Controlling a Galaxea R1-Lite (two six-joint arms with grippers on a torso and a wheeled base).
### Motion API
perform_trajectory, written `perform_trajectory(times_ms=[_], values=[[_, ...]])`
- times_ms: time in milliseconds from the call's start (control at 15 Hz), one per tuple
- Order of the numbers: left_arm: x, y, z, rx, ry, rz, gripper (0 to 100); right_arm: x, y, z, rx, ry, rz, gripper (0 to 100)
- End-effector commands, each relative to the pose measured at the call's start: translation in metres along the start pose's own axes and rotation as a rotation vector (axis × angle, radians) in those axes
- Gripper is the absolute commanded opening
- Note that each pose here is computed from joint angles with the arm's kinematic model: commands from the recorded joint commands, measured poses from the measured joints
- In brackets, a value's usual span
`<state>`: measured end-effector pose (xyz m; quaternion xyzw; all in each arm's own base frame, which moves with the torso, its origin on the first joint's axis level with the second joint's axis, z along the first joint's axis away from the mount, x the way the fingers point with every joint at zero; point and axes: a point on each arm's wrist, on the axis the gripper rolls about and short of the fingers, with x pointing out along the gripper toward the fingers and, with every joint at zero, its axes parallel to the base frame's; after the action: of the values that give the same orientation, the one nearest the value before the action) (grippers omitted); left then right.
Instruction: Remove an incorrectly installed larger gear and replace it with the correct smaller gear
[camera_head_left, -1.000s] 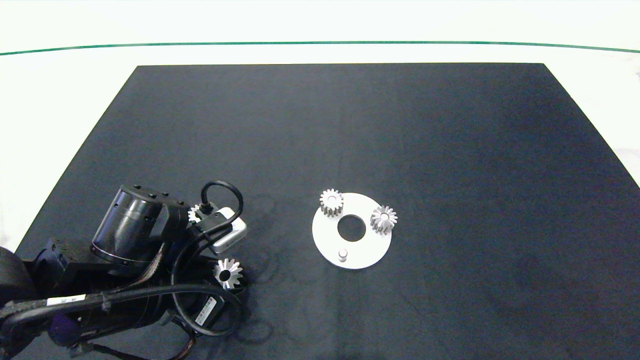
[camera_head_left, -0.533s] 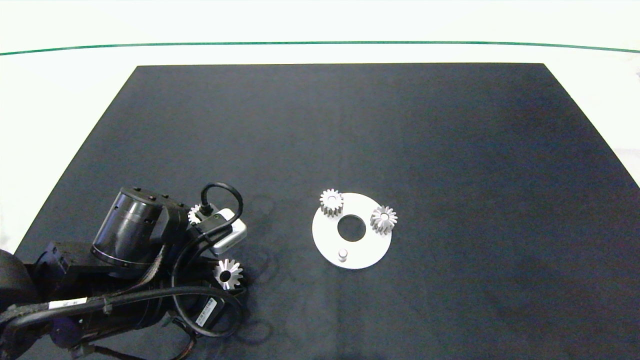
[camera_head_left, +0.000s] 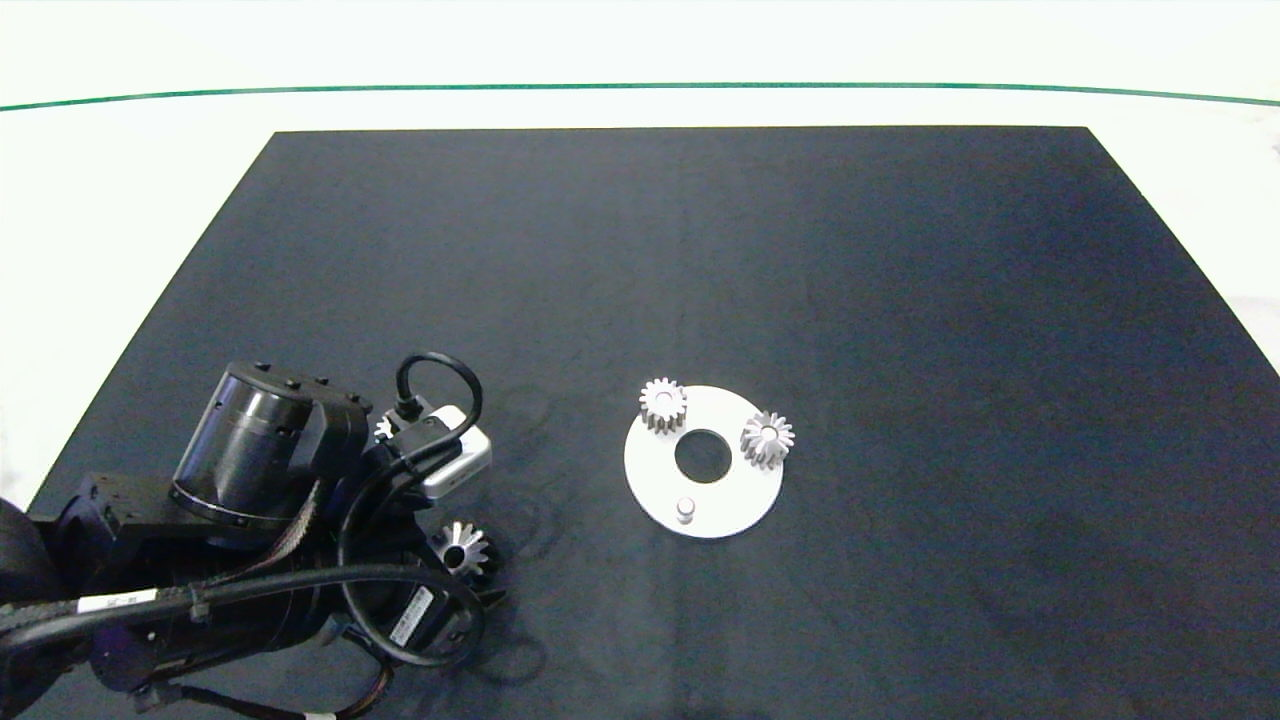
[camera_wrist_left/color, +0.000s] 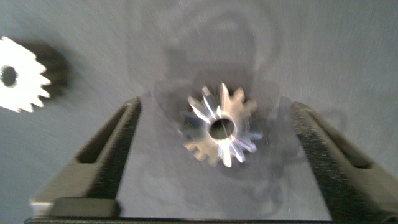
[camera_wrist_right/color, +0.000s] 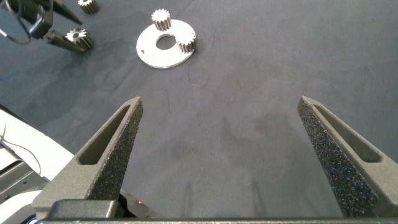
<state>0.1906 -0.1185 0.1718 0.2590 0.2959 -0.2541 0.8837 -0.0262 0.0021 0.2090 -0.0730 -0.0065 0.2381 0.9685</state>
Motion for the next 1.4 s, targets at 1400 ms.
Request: perform_trajectory(times_ms=[1400], values=[[0.008,0.1,0.022,-0.21,-0.034,0.269,100,-0.001,0.0,0.003,-0.004,-0.008,-0.008,100]])
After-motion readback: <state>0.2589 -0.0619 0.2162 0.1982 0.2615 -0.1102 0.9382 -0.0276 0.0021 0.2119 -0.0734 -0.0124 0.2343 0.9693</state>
